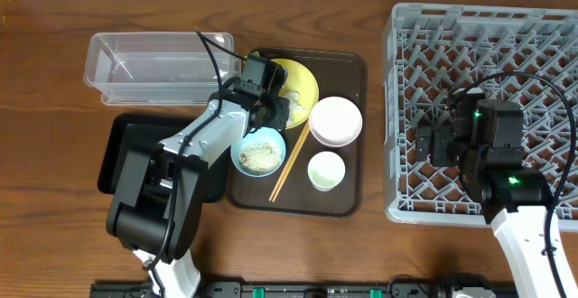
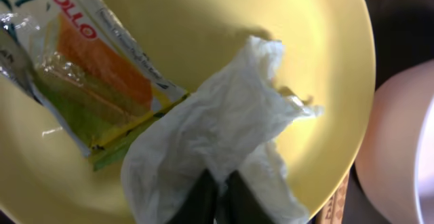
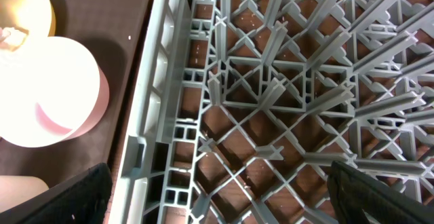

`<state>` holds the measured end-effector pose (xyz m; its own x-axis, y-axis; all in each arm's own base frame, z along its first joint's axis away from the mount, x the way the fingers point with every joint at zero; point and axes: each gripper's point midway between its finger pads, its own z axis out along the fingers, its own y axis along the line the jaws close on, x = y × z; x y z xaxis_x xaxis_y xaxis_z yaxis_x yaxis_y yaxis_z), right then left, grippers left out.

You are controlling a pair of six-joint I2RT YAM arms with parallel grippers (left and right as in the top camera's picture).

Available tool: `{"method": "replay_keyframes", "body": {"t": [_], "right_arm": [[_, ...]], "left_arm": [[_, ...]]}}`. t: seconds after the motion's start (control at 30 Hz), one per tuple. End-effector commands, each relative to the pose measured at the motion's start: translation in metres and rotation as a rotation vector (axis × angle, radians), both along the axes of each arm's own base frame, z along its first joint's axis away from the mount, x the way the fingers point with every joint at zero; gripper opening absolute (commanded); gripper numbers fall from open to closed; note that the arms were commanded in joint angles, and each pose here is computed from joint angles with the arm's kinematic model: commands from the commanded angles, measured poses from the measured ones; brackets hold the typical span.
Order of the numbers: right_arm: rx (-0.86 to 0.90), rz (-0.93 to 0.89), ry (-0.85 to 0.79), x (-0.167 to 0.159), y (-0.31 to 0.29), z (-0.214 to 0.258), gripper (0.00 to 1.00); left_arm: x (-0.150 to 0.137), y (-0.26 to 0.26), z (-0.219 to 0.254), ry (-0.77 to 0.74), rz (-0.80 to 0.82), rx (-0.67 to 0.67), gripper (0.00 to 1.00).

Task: Sort waste into correct bins and load items into the dishwasher rack
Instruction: 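Move the left gripper to the yellow plate and grasp the white tissue, then carry the tissue with the left gripper and drop it into the clear bin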

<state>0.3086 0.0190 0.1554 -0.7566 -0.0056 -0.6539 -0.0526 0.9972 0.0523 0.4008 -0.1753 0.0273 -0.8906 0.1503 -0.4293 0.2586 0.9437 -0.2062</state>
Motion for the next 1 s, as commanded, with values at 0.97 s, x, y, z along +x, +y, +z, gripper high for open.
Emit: {"method": "replay_keyframes", "body": {"t": [0.97], "right_arm": [[0.013,-0.004,-0.017,0.003,0.001,0.008,0.99]], "left_arm": [[0.067,0.18,0.134,-0.406,0.476,0.123,0.22]]}}
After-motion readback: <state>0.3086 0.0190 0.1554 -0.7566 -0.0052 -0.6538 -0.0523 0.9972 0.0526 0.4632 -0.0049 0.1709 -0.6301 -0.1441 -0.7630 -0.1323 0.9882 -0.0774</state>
